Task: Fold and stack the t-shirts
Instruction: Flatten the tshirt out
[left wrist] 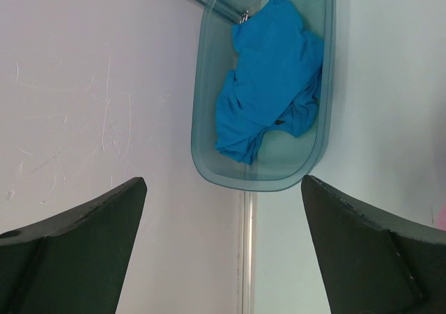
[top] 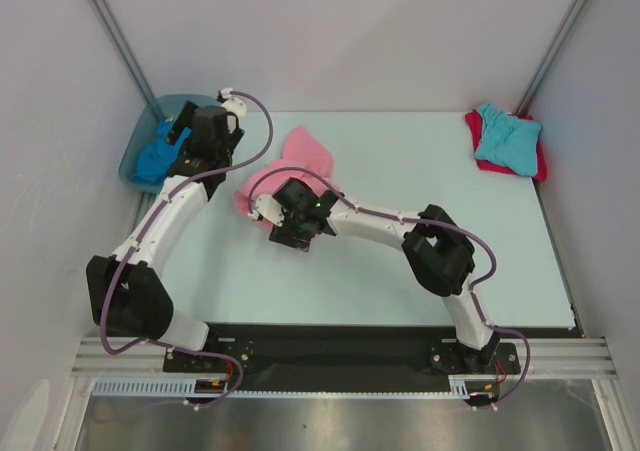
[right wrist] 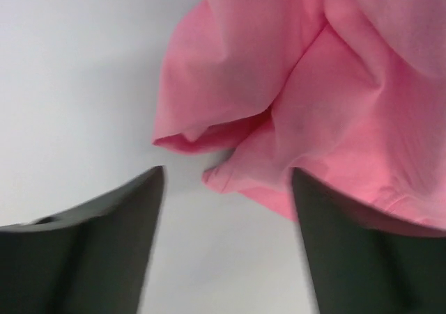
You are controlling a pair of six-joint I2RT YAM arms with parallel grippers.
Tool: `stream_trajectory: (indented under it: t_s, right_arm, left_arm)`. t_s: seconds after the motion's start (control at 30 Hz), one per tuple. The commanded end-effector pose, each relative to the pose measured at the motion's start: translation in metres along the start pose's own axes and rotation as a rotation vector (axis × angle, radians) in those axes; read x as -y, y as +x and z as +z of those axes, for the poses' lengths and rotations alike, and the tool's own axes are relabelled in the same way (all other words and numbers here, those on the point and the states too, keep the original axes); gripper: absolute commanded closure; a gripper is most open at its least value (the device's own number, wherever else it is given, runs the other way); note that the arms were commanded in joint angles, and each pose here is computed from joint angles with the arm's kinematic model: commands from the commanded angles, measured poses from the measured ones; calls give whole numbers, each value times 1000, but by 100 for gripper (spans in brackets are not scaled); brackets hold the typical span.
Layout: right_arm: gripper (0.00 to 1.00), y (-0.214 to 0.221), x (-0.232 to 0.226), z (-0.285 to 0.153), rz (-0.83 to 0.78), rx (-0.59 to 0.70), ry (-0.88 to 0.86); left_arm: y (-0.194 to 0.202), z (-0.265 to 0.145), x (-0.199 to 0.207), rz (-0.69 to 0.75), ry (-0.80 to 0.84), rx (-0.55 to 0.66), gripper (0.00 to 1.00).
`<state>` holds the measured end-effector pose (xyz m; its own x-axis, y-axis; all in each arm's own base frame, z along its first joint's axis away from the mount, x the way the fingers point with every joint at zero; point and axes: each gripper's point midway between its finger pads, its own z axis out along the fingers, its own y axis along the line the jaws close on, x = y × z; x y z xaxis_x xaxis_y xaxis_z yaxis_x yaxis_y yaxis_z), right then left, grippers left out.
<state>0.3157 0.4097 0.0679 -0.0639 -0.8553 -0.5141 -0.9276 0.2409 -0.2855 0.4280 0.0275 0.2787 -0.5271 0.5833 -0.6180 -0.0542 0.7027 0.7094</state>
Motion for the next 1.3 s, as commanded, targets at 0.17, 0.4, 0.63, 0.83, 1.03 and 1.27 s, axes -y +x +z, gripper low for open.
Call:
stream_trajectory:
  t_s: [0.17, 0.4, 0.63, 0.83, 1.03, 1.27]
  right_arm:
    - [37, 26, 22, 27, 28, -59, 84]
    - [100, 24, 48, 14, 58, -60, 180]
    - [100, 13, 97, -47, -80, -57, 403]
    - [100, 30, 146, -115, -219, -90, 542]
    - [100, 88, 222, -187, -216, -216, 725]
    - [100, 163, 287, -249, -137, -328, 888]
  left_arm:
    - [-9, -2, -10, -62, -18, 29, 0]
    - [-12, -1, -9, -74, -14, 39, 0]
    - [-13, 3, -2, -80, 10, 39, 0]
    - [-16, 9, 5, -85, 28, 40, 0]
    - [-19, 14, 13, -102, 52, 45, 1]
    - [-28, 24, 18, -99, 62, 58, 0]
